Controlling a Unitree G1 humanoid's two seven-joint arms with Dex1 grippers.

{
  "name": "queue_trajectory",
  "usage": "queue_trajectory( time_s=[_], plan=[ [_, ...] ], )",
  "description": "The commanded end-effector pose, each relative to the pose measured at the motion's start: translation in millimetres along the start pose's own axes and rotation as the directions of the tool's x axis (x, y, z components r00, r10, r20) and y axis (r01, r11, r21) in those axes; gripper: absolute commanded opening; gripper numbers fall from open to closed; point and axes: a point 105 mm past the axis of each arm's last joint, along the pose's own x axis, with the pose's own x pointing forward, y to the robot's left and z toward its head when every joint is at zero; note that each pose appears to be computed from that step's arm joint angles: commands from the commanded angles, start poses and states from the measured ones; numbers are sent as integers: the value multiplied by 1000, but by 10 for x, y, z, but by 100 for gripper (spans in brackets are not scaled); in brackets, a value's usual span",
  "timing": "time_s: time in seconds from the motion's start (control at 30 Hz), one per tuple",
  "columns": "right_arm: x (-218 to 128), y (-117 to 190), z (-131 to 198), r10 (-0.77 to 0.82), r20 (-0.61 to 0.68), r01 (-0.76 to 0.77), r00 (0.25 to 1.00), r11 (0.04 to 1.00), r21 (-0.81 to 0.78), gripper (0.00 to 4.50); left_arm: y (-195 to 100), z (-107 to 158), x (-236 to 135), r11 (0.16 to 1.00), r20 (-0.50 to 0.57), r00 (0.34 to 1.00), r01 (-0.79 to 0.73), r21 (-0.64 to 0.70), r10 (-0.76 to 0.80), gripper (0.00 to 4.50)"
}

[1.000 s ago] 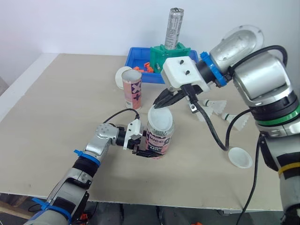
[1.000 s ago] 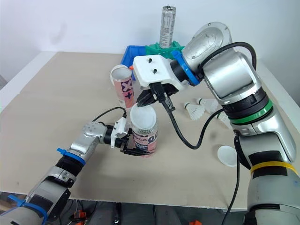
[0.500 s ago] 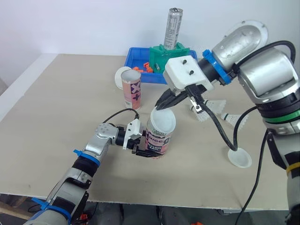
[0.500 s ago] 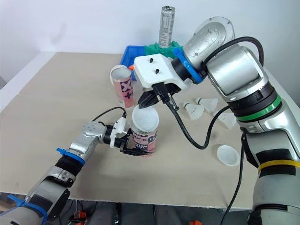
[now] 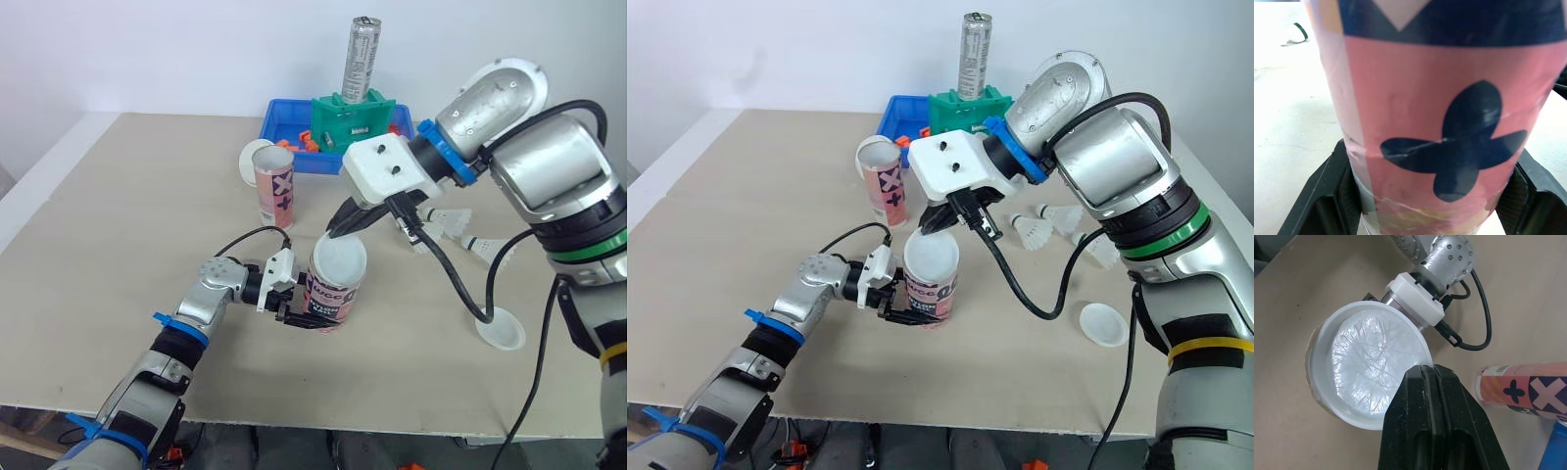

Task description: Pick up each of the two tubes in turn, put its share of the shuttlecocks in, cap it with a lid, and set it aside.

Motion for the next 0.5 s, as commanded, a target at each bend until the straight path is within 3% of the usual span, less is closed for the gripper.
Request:
queue_trajectory(
  time_s=[0.03, 0.2, 0.5],
  plan=[
    [-122, -36, 133, 15, 30, -14, 999, 1000, -21, 10, -37, -229, -99, 997, -78, 997, -28, -69, 23, 324],
    [-190, -145, 155, -9, 52, 9, 999, 1000, -2, 10, -33, -226, -96, 997, -77, 997, -29, -68, 24, 324],
    [-107, -56, 124, 33, 55, -33, 998, 999, 4, 10, -20, -219, -109, 997, -77, 996, -39, -66, 33, 324]
  ],
)
